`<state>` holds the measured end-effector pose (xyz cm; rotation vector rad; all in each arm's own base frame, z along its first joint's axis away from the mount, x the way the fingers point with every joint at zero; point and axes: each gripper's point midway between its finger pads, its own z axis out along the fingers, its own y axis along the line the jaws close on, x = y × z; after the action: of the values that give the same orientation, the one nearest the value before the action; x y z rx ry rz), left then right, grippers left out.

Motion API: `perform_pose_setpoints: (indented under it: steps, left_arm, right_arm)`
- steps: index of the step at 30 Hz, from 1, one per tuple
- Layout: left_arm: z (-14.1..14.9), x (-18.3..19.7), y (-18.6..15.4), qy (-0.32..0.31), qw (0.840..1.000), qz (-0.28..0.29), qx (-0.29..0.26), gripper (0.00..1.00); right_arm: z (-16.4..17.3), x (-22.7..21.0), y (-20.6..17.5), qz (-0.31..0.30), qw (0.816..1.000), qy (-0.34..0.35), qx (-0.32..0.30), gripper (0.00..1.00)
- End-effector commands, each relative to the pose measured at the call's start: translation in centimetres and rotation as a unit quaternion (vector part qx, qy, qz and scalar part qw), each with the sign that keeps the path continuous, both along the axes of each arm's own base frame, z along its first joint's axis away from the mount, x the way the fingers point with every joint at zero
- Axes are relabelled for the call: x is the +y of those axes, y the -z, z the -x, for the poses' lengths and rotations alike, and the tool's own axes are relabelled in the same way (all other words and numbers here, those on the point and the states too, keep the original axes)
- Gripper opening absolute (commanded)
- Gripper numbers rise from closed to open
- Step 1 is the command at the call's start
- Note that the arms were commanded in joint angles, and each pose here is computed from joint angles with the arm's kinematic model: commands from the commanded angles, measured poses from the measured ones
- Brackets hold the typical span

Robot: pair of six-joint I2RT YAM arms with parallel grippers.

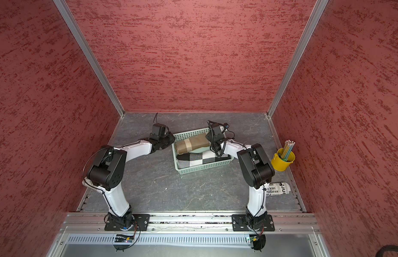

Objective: Roll up the scarf and place it into the basket
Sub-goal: Move the basket to the center of the board.

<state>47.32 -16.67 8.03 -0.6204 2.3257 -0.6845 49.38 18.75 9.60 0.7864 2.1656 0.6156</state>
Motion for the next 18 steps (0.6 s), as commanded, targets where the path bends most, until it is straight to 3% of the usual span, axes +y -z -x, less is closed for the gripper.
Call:
perform_pose_setpoints:
  steps: [1, 4, 6, 10, 13, 15, 17, 18]
  left_arm:
    - [-3.1, 1.3, -1.1, -0.018, 0.999, 0.018, -0.019, 0.1]
    - [-4.6, 2.1, -1.0, -0.018, 0.999, 0.025, -0.019, 0.14]
    - [-5.7, 2.7, -1.2, -0.015, 0.999, 0.031, -0.021, 0.24]
    - [-6.8, 4.0, -2.4, -0.008, 0.998, 0.048, -0.032, 0.73]
    - [-6.2, 5.4, -4.5, -0.013, 0.998, 0.043, -0.051, 0.93]
    - [-5.1, 6.7, -6.2, -0.019, 0.997, 0.038, -0.066, 1.0]
    - [-3.6, 8.2, -7.9, -0.025, 0.996, 0.025, -0.082, 0.99]
    - [-2.5, 8.9, -8.6, -0.025, 0.996, 0.01, -0.087, 0.99]
  right_arm:
    - [-2.6, 1.5, -4.9, -0.003, 0.997, -0.051, -0.063, 0.44]
    - [-3.9, 1.9, -10.1, 0.01, 0.991, -0.074, -0.111, 0.51]
    - [-3.7, 1.6, -12.8, 0.018, 0.987, -0.08, -0.136, 0.56]
    - [-1.8, -0.9, -15.3, 0.047, 0.983, -0.068, -0.162, 0.68]
    - [0.5, -3.9, -15.0, 0.079, 0.982, -0.049, -0.167, 0.8]
    - [2.2, -6.3, -14.2, 0.109, 0.981, -0.029, -0.16, 0.88]
    - [4.2, -9.0, -13.4, 0.148, 0.977, -0.005, -0.151, 0.98]
    - [5.4, -10.5, -13.3, 0.171, 0.974, 0.008, -0.15, 0.99]
